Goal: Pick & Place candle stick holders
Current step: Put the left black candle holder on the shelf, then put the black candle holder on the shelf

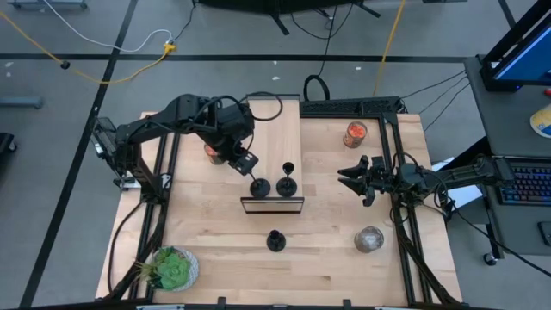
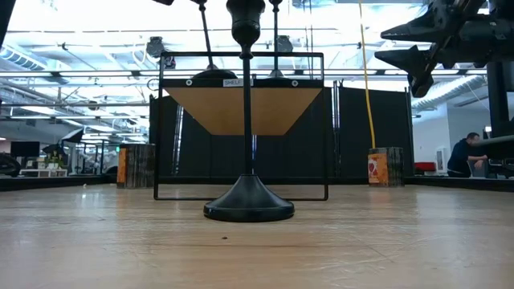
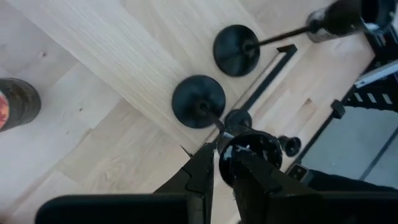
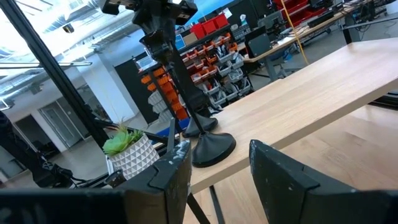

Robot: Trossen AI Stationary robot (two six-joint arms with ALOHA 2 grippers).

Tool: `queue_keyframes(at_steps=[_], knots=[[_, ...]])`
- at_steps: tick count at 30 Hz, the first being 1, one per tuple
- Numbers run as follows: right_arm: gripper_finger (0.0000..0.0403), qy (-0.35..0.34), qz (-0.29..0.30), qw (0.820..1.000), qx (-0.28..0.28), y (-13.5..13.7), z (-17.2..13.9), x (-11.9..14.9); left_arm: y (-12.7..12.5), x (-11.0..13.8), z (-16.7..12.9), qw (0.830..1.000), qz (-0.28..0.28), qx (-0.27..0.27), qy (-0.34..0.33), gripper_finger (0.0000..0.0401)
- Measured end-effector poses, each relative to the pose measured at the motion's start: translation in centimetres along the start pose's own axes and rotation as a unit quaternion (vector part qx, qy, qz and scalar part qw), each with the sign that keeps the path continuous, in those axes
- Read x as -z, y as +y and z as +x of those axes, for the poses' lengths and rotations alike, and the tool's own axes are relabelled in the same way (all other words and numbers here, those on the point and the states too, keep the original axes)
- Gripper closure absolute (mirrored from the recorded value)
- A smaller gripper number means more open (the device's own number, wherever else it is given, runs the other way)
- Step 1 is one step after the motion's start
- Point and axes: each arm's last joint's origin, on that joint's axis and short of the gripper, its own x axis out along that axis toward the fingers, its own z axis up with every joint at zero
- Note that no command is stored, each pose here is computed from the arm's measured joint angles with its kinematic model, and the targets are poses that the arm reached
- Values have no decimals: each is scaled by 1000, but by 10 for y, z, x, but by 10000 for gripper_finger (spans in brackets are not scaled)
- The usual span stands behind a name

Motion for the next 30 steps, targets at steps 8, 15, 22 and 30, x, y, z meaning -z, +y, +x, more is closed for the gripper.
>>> queue_keyframes(at_steps=[8, 15, 22, 30], knots=[[245, 0, 0, 1000, 0, 0, 0, 0, 0, 2, -6, 1000, -8, 13, -6, 348], [245, 0, 0, 1000, 0, 0, 0, 0, -1, 6, -28, 998, -6, 42, -40, 348], [245, 0, 0, 1000, 0, 0, 0, 0, 4, 15, -43, 997, -20, 35, -59, 348], [245, 0, -3, 1000, 0, 0, 0, 0, -3, 37, -57, 994, -2, 18, -103, 348]])
